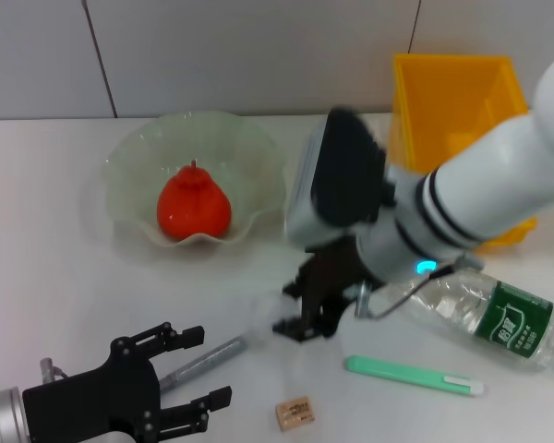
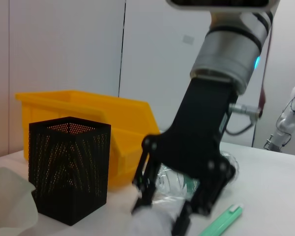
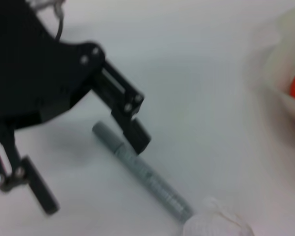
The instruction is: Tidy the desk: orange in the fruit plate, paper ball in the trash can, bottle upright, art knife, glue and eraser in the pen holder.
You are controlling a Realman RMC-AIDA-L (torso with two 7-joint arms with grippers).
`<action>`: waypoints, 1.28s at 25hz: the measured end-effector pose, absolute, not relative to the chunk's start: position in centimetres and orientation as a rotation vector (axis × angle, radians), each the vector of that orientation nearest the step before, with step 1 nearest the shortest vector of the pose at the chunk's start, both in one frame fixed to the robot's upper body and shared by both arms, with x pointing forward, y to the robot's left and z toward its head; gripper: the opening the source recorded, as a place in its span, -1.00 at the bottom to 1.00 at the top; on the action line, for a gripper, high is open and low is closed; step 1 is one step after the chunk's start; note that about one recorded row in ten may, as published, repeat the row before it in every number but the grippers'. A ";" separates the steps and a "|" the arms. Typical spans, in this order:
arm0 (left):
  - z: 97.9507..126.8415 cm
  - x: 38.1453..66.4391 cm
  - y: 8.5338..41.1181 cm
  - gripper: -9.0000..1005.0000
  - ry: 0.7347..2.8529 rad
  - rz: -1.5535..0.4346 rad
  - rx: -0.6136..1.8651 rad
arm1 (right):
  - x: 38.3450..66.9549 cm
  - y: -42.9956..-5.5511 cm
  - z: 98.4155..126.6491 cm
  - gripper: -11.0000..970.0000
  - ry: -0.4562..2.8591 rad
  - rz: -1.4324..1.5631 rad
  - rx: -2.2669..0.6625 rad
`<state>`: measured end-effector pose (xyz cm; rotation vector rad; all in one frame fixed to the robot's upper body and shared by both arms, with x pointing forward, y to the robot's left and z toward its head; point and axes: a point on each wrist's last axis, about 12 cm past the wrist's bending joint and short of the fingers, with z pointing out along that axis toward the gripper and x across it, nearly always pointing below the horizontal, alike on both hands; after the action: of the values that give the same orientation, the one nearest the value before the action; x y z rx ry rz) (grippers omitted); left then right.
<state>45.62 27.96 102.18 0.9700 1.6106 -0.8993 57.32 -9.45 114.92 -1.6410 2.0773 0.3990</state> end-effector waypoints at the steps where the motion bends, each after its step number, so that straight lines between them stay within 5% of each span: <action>1: 102.2 45.6 28.0 0.58 1.611 -0.898 0.970 | 57.5 -9.7 115.5 0.01 2.082 0.407 -1.617; 19: 102.2 45.7 27.7 0.58 1.599 -0.900 0.982 | 61.3 -18.8 124.2 -0.02 2.097 0.217 -0.998; 32: 102.2 45.8 27.7 0.58 1.599 -0.901 0.982 | 63.5 -24.9 121.1 0.01 2.177 -0.029 -0.745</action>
<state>45.76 27.69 102.25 0.9820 1.5988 -0.9007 63.51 -24.94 121.10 -0.7450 2.1765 -0.0289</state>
